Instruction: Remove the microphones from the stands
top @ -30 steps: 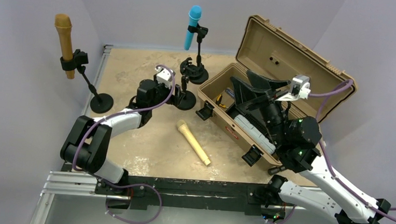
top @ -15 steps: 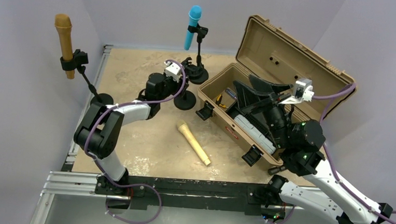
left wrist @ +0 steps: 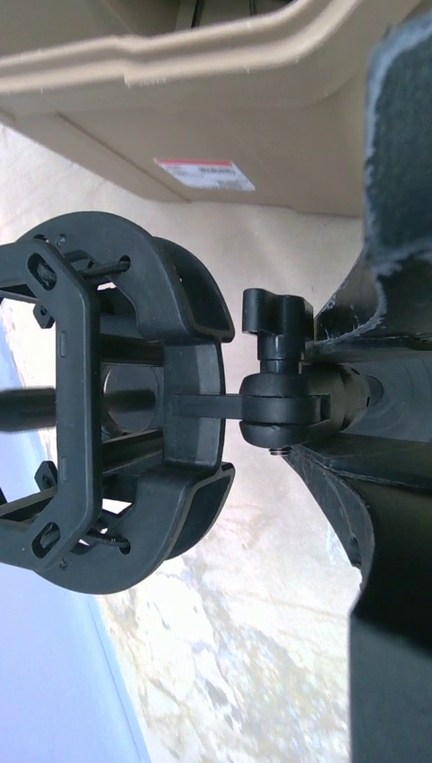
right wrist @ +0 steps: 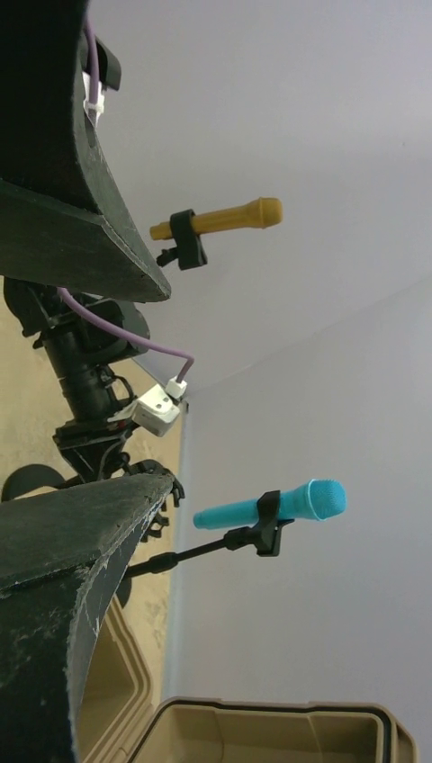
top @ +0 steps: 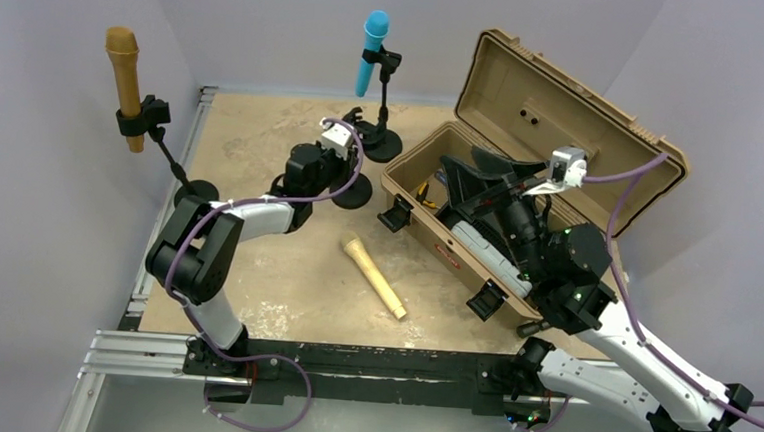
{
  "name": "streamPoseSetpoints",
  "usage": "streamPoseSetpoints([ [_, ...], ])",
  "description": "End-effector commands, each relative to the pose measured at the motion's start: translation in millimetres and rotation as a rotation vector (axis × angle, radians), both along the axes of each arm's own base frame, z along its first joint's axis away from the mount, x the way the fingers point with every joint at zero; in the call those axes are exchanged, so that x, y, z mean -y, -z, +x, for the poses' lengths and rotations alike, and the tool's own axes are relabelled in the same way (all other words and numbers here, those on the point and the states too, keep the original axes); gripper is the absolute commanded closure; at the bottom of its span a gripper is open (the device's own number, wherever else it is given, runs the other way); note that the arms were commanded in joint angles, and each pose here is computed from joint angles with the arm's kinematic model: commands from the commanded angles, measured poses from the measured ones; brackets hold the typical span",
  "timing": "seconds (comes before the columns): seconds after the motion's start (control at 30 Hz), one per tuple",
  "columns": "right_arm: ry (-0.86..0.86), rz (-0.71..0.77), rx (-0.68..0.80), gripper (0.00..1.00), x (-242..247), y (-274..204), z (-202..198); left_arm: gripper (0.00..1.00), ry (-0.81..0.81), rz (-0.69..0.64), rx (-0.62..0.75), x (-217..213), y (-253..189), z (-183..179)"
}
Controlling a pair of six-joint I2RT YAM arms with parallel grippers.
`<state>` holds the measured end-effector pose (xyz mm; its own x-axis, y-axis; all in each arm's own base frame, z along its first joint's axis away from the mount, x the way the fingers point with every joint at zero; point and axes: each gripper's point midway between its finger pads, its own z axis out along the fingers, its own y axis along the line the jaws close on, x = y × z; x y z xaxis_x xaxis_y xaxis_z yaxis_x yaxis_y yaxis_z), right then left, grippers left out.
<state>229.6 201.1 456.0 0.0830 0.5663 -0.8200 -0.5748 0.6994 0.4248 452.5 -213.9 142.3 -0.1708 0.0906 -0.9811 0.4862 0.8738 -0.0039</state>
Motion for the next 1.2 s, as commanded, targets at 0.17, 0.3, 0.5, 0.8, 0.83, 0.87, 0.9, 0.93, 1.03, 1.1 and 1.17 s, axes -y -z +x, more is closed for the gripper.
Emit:
streamPoseSetpoints([
  [0.17,0.013,-0.003,-0.018,0.31,-6.7,9.6,9.0,0.97,-0.283,0.037,0.137,-64.1,-35.7,32.2],
  [0.3,0.019,-0.012,-0.034,0.31,-8.0,12.9,11.6,0.97,-0.407,-0.047,0.074,-97.8,-43.5,55.7],
  [0.5,0.014,-0.010,-0.047,0.31,-8.9,16.0,11.7,0.96,-0.493,-0.098,0.066,-126.8,-50.1,94.6],
  [0.8,0.008,-0.002,-0.080,0.31,-15.0,20.1,16.5,0.79,-0.571,-0.023,0.100,-144.6,-54.9,131.2],
  [0.83,0.008,-0.007,-0.082,0.31,-17.5,21.7,18.4,0.72,-0.584,-0.029,0.098,-146.8,-54.2,130.2],
  [0.87,0.009,-0.015,-0.087,0.31,-20.8,24.0,21.2,0.66,-0.591,-0.033,0.095,-148.3,-52.8,128.3],
  [0.9,0.010,-0.023,-0.093,0.31,-24.8,26.2,24.6,0.57,-0.594,-0.037,0.091,-149.2,-51.7,126.0],
  [0.93,0.012,-0.031,-0.100,0.31,-28.5,28.1,28.1,0.50,-0.598,-0.043,0.089,-150.0,-52.6,123.3],
  [1.03,0.026,-0.050,-0.116,0.31,-37.7,32.0,38.9,0.32,-0.600,-0.091,0.059,-148.3,-55.7,112.9],
  [1.1,0.030,-0.061,-0.108,0.31,-43.4,30.7,43.9,0.26,-0.585,-0.140,0.022,-143.2,-59.4,104.5],
  [1.17,0.035,-0.063,-0.096,0.31,-48.7,25.1,49.2,0.20,-0.586,-0.200,-0.031,-139.1,-63.4,93.7],
])
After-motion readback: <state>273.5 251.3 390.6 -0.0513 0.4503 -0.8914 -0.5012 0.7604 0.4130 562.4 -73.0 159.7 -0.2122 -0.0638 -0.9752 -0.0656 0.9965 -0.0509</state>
